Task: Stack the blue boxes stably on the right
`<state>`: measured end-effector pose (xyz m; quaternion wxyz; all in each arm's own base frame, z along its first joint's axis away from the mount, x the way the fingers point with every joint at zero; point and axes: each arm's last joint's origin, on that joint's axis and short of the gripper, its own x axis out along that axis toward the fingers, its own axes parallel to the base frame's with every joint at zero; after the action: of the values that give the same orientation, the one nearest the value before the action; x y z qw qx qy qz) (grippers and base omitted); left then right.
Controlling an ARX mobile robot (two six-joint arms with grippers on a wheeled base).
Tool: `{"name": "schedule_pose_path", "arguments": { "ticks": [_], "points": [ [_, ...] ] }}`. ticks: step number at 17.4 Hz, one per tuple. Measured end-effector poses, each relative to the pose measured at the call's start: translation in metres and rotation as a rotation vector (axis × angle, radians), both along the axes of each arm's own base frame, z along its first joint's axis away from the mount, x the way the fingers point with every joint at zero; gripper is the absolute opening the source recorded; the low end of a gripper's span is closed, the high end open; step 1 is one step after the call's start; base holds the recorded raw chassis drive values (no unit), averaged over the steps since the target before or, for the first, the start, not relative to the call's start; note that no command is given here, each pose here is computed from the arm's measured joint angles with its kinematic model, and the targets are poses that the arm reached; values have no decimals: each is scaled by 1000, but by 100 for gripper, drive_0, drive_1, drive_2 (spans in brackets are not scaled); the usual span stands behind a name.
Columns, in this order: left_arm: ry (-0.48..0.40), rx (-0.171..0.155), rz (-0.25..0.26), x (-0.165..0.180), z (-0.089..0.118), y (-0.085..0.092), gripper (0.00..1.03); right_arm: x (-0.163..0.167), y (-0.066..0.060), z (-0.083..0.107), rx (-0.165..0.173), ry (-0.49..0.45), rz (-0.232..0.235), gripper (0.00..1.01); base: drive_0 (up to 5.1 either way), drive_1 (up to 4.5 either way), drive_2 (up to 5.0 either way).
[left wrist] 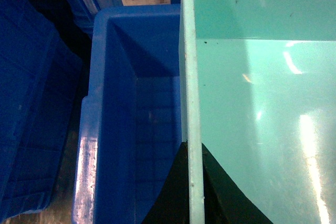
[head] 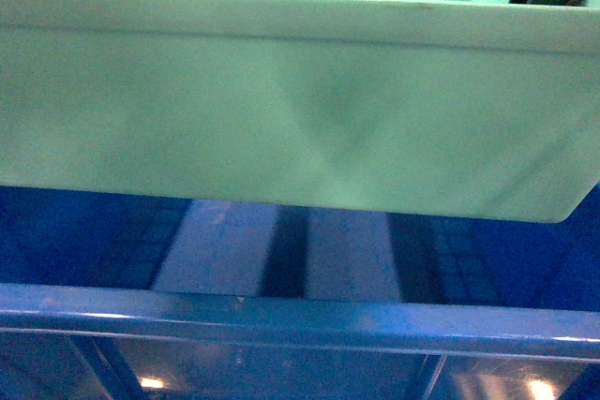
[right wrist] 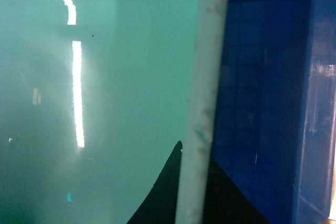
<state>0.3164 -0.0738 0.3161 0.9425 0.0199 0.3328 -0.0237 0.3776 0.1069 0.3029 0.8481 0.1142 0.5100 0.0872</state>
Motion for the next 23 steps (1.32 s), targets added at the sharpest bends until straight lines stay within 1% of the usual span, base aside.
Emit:
{"name": "schedule_pose_path", "arguments": {
  "ticks": [11,12,13,14,16,18,19,20,23],
  "points": [
    [6,0,1,0,0,0,2,0,1,0,2,-3,2,8,0,0,0],
    [34,-1,7,-1,1,0,2,0,1,0,1,-1,4,8,0,0,0],
    [56,-9,16,2,4,-2,2,-1,0,-1,-1,10,6,8,0,0,0],
    [61,-16,24,7,8,-3,2,0,1,-1,-2,19,2,8,0,0,0],
    [55,-23,41,16,9,-5,2,7,0,3,4,-2,-4,8,0,0,0],
    [57,-22,45,21,3,-7,2,14,1,0,5,-19,5,8,0,0,0],
    [69,-21,51,22,-1,-7,2,18,3,-6,6,-14,15,8,0,0,0],
    [85,-19,60,22,-9,-6,2,21,3,-11,4,-13,25,8,0,0,0],
    [97,-12,71,22,-34,-3,2,30,6,-30,-2,-14,46,8,0,0,0]
  ]
}}
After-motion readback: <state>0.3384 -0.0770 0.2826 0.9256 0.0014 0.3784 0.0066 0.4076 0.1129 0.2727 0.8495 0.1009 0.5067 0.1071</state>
